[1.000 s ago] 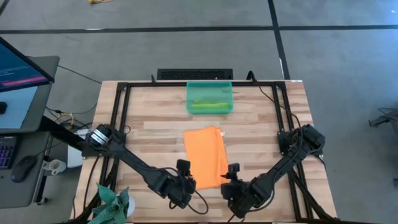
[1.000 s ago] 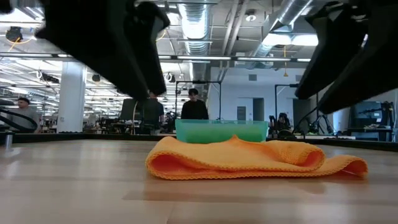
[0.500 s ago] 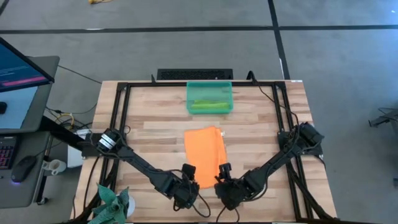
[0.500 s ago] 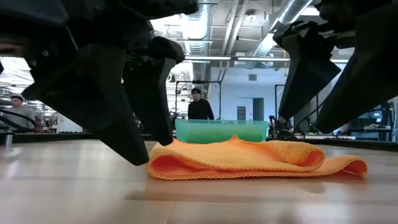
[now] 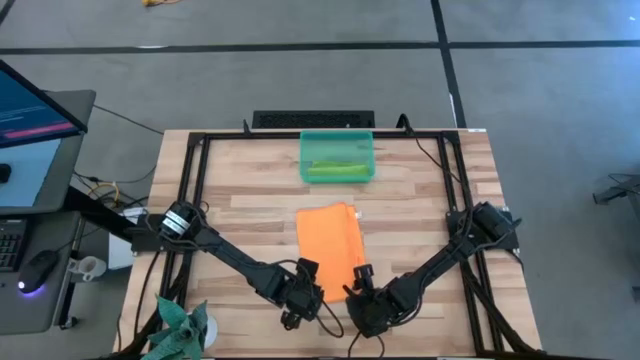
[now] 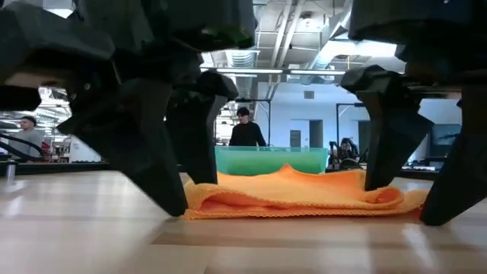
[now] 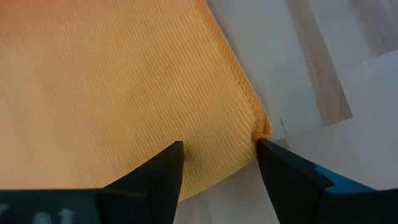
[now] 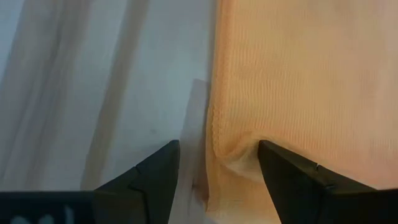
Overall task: Roll microfiber towels into tight, uniform cylinder then place into a basket
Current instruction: Fold the yellow microfiber towel
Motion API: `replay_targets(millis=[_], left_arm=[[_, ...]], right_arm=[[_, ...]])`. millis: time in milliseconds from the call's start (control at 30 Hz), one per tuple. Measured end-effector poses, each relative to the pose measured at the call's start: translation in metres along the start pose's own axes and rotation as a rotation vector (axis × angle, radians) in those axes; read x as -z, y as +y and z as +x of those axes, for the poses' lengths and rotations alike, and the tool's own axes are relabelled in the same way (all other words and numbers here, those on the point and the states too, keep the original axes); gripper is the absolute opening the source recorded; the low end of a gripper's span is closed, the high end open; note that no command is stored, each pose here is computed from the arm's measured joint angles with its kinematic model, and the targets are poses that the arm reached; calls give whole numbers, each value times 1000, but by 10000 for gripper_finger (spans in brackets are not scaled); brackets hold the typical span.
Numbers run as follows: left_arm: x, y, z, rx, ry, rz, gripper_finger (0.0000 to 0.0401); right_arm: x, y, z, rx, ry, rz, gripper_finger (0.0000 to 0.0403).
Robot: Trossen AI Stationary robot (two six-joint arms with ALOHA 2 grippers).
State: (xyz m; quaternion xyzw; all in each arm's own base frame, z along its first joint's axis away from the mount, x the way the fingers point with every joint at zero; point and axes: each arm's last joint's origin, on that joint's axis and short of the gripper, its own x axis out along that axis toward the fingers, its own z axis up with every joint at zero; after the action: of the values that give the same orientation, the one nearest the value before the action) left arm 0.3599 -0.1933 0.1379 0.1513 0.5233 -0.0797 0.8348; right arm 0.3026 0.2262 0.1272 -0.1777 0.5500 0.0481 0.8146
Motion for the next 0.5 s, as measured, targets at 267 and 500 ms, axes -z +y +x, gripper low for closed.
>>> replay_targets(millis=[267,500], left_arm=[[7,1,5,10,-14,-41,199],[7,-1,5,1,-23,-9,160]], right_arm=[[1,-2,4,5,28,112,214],[0,-11,8,4,40,162,85]])
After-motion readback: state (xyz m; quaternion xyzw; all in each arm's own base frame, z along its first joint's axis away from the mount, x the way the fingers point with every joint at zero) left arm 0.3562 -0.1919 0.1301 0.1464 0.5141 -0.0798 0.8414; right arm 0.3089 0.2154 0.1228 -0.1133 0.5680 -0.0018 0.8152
